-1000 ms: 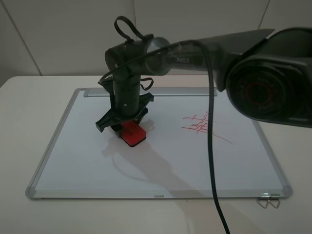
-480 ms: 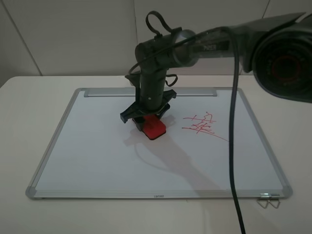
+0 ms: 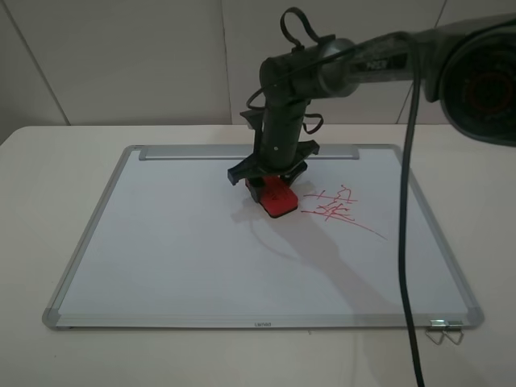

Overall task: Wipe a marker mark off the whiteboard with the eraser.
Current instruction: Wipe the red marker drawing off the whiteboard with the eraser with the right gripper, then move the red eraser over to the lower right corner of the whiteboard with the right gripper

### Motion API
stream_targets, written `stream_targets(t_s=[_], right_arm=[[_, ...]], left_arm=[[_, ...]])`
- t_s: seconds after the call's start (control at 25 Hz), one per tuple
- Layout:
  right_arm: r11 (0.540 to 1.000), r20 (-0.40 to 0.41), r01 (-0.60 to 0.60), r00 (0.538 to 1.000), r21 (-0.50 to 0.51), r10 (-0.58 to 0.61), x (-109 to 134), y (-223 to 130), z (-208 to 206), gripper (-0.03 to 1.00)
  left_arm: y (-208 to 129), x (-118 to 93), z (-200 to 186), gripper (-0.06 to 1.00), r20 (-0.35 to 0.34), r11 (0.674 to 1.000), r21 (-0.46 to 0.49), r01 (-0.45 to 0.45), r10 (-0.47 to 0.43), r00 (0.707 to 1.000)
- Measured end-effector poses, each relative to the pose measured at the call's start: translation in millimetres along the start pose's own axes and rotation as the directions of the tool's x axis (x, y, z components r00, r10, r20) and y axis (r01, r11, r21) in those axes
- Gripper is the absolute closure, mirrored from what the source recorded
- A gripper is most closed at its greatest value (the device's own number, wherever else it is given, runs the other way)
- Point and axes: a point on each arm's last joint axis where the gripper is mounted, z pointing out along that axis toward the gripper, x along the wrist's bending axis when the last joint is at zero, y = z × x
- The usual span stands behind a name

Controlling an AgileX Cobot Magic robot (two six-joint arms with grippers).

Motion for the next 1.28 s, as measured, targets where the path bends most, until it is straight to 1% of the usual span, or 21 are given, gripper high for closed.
stream_targets(t_s=[0.16, 0.32, 0.4, 0.6, 0.76, 0.88, 1.04, 1.28], right_arm=[[1.000, 0.013, 0.002, 1.000, -0.007, -0.002, -5, -2, -8, 0.47], [0.999, 0.051, 0.023, 0.998, 0.045, -0.026, -7, -10, -23, 0.47], [0.999, 0.051, 0.035, 0.998, 0.038, -0.036, -1, -13, -41, 0.47], [0.998, 0.041, 0.060, 0.997, -0.036, -0.059, 22, -19, -93, 0.47], [0.999, 0.033, 0.037, 0.999, -0.035, -0.035, 29, -26, -115, 0.47], [1.000, 0.037, -0.005, 0.999, -0.028, 0.006, 27, -36, -124, 0.47], [0.996, 0.025, -0.072, 0.997, -0.044, 0.073, 19, -61, -118, 0.47], [0.978, 0.027, -0.205, 0.978, -0.026, 0.206, -19, -122, -100, 0.47]], left_arm=[[0, 0, 0, 0.17, 0.000, 1.000, 0.000, 0.000, 0.000, 1.000], [0, 0, 0, 0.17, 0.000, 1.000, 0.000, 0.000, 0.000, 1.000], [0, 0, 0, 0.17, 0.000, 1.000, 0.000, 0.000, 0.000, 1.000], [0, 0, 0, 0.17, 0.000, 1.000, 0.000, 0.000, 0.000, 1.000], [0, 0, 0, 0.17, 0.000, 1.000, 0.000, 0.000, 0.000, 1.000], [0, 0, 0, 0.17, 0.000, 1.000, 0.000, 0.000, 0.000, 1.000], [0, 0, 0, 0.17, 0.000, 1.000, 0.000, 0.000, 0.000, 1.000], [0, 0, 0, 0.17, 0.000, 1.000, 0.000, 0.000, 0.000, 1.000]])
